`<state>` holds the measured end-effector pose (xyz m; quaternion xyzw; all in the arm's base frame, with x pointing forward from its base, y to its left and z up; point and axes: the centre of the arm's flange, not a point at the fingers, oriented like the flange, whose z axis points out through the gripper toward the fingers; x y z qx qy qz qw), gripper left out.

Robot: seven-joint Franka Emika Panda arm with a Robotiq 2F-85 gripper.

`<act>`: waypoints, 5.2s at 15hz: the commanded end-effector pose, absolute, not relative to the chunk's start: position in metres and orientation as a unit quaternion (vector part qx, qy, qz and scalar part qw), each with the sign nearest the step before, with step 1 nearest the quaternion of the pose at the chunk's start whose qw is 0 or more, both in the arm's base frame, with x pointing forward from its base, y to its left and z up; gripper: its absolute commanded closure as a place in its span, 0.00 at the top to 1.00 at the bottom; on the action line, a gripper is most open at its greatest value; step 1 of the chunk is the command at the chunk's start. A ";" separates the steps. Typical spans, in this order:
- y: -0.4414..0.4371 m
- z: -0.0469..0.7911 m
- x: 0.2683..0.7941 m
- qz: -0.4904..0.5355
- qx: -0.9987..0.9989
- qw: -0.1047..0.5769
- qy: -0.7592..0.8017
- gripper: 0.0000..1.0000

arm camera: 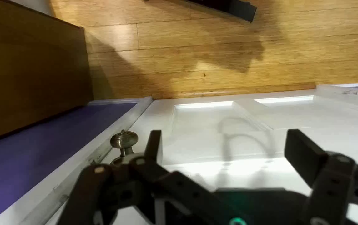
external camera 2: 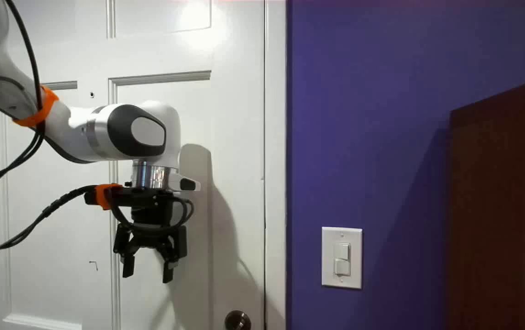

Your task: Turn off the light switch

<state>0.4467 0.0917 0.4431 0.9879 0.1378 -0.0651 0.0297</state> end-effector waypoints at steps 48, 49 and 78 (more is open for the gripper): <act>-0.194 0.414 0.492 0.150 0.960 -0.101 -0.213 1.00; -0.197 0.412 0.495 0.152 0.958 -0.102 -0.218 1.00; -0.288 0.425 0.526 0.220 0.901 -0.226 -0.299 0.00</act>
